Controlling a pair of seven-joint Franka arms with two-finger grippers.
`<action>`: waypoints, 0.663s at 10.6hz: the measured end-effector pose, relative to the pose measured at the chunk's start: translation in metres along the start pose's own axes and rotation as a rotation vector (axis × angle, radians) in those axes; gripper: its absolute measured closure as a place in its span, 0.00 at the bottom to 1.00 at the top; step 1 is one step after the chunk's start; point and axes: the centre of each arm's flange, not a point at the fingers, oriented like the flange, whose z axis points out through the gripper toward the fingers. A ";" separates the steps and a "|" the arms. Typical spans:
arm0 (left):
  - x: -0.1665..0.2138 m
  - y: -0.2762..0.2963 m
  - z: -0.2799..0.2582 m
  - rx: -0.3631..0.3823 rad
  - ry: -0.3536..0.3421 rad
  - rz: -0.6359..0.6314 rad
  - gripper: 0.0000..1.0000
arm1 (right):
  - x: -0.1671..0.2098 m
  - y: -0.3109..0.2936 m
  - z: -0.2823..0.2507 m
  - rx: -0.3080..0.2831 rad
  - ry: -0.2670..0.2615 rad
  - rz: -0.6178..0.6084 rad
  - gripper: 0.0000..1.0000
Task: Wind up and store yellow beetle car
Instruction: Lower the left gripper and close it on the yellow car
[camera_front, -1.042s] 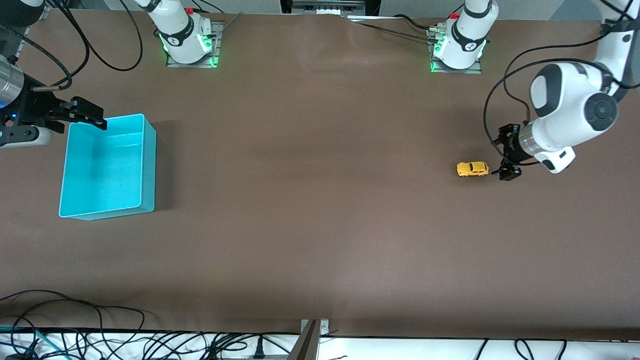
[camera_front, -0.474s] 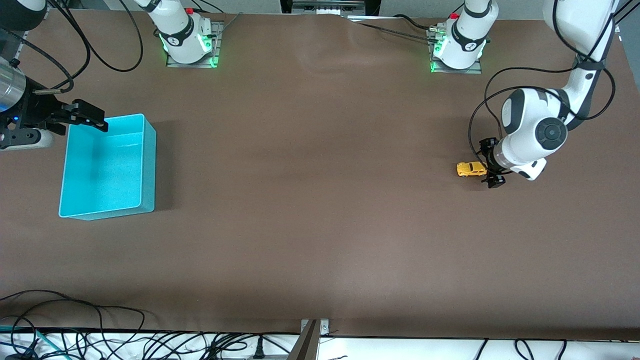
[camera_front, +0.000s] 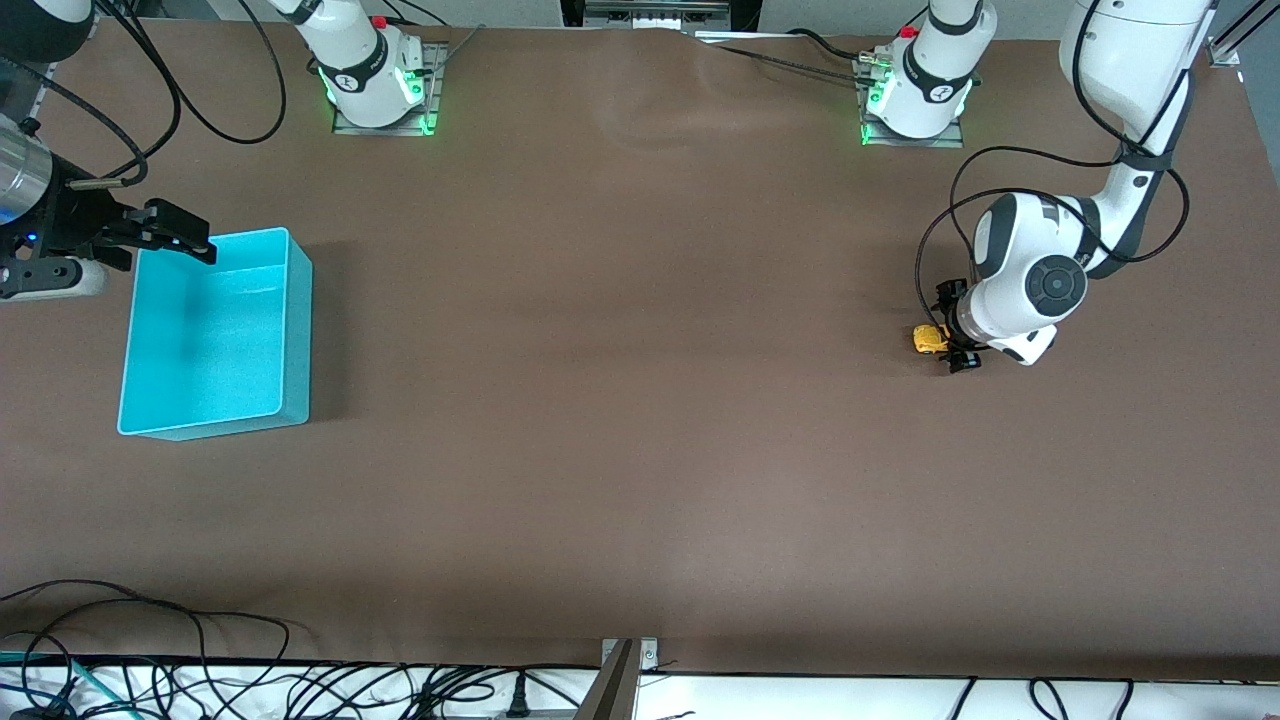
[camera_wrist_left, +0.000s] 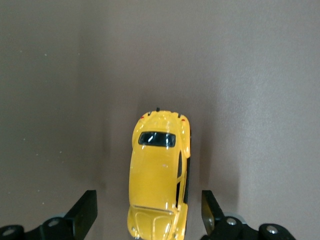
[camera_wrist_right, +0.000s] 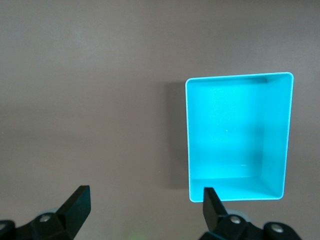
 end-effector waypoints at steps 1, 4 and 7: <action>0.000 0.000 0.000 -0.001 0.000 -0.002 0.24 | 0.000 0.000 0.000 0.000 -0.001 0.000 0.00; 0.000 0.001 -0.001 -0.003 0.000 -0.003 0.48 | 0.001 0.000 0.001 0.000 -0.002 0.000 0.00; 0.003 0.002 -0.005 -0.009 -0.001 -0.009 0.43 | 0.001 0.000 0.001 0.000 -0.001 0.000 0.00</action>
